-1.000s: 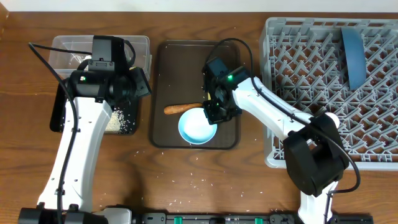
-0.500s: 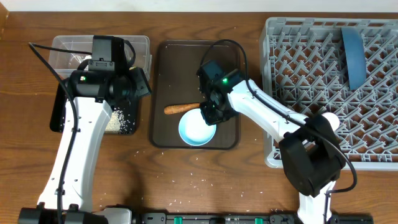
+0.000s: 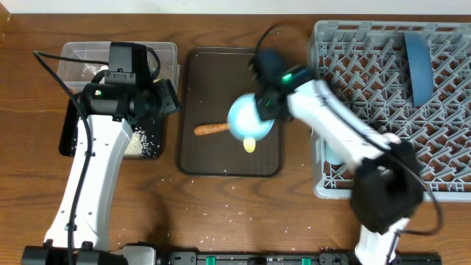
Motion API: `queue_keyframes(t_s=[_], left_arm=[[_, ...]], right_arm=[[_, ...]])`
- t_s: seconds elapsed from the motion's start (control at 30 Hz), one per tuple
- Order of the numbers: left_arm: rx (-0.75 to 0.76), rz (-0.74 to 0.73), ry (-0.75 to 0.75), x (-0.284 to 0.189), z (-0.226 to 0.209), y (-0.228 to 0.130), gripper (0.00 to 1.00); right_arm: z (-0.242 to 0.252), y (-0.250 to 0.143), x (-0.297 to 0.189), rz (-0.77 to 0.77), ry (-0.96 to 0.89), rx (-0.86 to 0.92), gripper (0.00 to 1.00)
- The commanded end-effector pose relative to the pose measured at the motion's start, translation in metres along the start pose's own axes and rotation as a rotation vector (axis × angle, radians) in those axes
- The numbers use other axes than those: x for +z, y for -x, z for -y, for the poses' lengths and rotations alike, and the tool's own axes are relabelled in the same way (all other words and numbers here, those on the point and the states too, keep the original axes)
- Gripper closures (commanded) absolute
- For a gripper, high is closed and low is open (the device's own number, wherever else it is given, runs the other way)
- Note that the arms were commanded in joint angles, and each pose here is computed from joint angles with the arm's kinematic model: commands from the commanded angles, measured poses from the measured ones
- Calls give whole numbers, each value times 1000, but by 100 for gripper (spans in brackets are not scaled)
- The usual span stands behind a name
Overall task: Sort waste into correct bins and load items into the dishwasher rack
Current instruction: 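Grasp the light-blue bowl with the right gripper and lift it, then carry the bowl right and place it in the dish rack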
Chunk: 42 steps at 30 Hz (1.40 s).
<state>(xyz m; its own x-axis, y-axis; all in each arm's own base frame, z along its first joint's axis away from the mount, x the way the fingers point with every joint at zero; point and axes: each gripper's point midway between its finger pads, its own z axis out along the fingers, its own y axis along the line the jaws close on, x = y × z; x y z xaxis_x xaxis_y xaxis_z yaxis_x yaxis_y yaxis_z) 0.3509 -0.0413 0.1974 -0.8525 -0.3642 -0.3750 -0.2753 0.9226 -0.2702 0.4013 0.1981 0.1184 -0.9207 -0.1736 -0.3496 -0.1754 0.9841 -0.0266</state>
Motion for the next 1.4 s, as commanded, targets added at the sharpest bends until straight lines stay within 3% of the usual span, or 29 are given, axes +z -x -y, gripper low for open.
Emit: queue_keyframes(t_s=[0.0,0.07,0.17,0.3,0.37,0.5,0.73,1.07,1.37], left_arm=[[-9,4,7,-1,-2,2,29],[-9,4,6,-1,-2,2,21],[-10,4,6,-1,-2,2,18],[-10,4,6,-1,-2,2,14],[-9,4,6,-1,-2,2,13],[-10,4,6,-1,-2,2,12],[-9,4,6,-1,-2,2,12],[-10,4,6,-1,-2,2,11],[-10,4,6,-1,-2,2,11]], right_arm=[[89,62,-85,325,-337,134,99],[129,75,-116,438,-524,206,99],[174,82,-155,544,-818,276,99],[203,91,-179,532,-1117,203,99],[207,105,-175,501,-1177,134,99],[215,134,-156,421,-1253,-30,99],[224,158,-94,103,-1377,-454,99],[223,150,-55,65,-1385,-435,99],[203,125,-14,21,-1274,-508,99]])
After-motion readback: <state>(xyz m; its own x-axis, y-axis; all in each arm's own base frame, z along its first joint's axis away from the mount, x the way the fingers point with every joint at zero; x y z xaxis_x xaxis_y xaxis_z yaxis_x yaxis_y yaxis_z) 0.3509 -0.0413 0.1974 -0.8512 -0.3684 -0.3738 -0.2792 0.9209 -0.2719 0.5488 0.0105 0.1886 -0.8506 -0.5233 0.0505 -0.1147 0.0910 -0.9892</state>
